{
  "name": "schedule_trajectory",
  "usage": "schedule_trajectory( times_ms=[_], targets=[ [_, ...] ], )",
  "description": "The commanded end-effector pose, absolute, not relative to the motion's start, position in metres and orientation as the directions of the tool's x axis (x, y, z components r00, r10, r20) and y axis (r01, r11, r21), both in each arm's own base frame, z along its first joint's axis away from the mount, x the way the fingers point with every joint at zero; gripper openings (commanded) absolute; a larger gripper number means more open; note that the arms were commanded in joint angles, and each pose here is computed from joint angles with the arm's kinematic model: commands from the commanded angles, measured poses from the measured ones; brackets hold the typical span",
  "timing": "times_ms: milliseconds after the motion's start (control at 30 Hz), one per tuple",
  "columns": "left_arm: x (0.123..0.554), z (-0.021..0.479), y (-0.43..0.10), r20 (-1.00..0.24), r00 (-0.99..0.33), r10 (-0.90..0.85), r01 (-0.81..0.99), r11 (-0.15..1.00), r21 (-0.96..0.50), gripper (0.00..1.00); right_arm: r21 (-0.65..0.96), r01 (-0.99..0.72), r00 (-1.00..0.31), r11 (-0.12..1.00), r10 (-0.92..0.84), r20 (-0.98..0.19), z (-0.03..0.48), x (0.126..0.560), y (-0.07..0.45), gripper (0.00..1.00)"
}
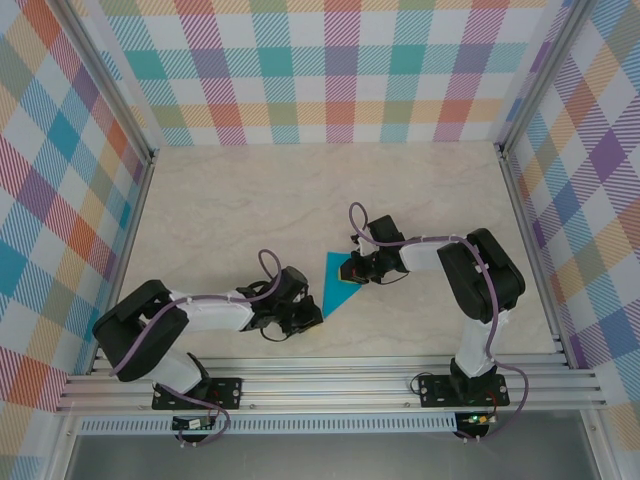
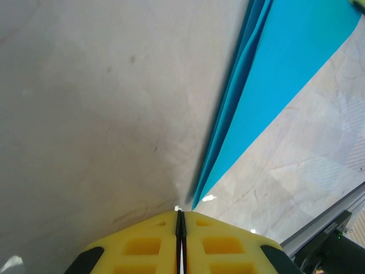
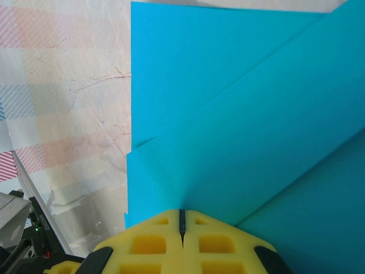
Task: Fold a paper plane with a square sheet of paper (pick it up from the middle)
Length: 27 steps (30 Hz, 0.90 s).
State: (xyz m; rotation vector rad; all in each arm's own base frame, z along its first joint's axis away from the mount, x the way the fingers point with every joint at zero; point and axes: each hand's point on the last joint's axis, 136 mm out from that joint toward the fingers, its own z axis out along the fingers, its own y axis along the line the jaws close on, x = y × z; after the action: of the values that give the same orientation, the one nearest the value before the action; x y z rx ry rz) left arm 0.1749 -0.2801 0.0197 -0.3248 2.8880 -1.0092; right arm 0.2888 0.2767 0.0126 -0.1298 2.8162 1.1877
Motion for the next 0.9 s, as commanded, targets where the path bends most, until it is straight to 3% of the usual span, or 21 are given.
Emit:
schedule_trajectory(
  times_ms=[0,200,433,867],
  targets=[
    [0.173,0.039,-0.278,-0.046,-0.980,-0.196,-0.122,0.762,-0.636,0.11,0.561,-0.010,-1.000,0.828,-0.009,-0.004,-0.041,0.269,0.243,0.02],
    [0.213,0.066,-0.289,-0.163,-0.955,-0.246,-0.074,0.733,-0.676,0.12,0.561,-0.009,-1.000,0.828,-0.007,-0.006,-0.040,0.269,0.243,0.01],
    [0.250,0.053,-0.317,-0.194,-0.946,-0.261,-0.073,0.751,-0.657,0.11,0.565,-0.008,-1.000,0.825,-0.004,-0.008,-0.038,0.270,0.244,0.02],
    [0.223,-0.013,-0.273,-0.144,-0.958,-0.249,-0.161,0.878,-0.451,0.06,0.634,-0.094,-0.994,0.768,-0.034,-0.105,0.016,0.286,0.260,0.05]
  ],
)
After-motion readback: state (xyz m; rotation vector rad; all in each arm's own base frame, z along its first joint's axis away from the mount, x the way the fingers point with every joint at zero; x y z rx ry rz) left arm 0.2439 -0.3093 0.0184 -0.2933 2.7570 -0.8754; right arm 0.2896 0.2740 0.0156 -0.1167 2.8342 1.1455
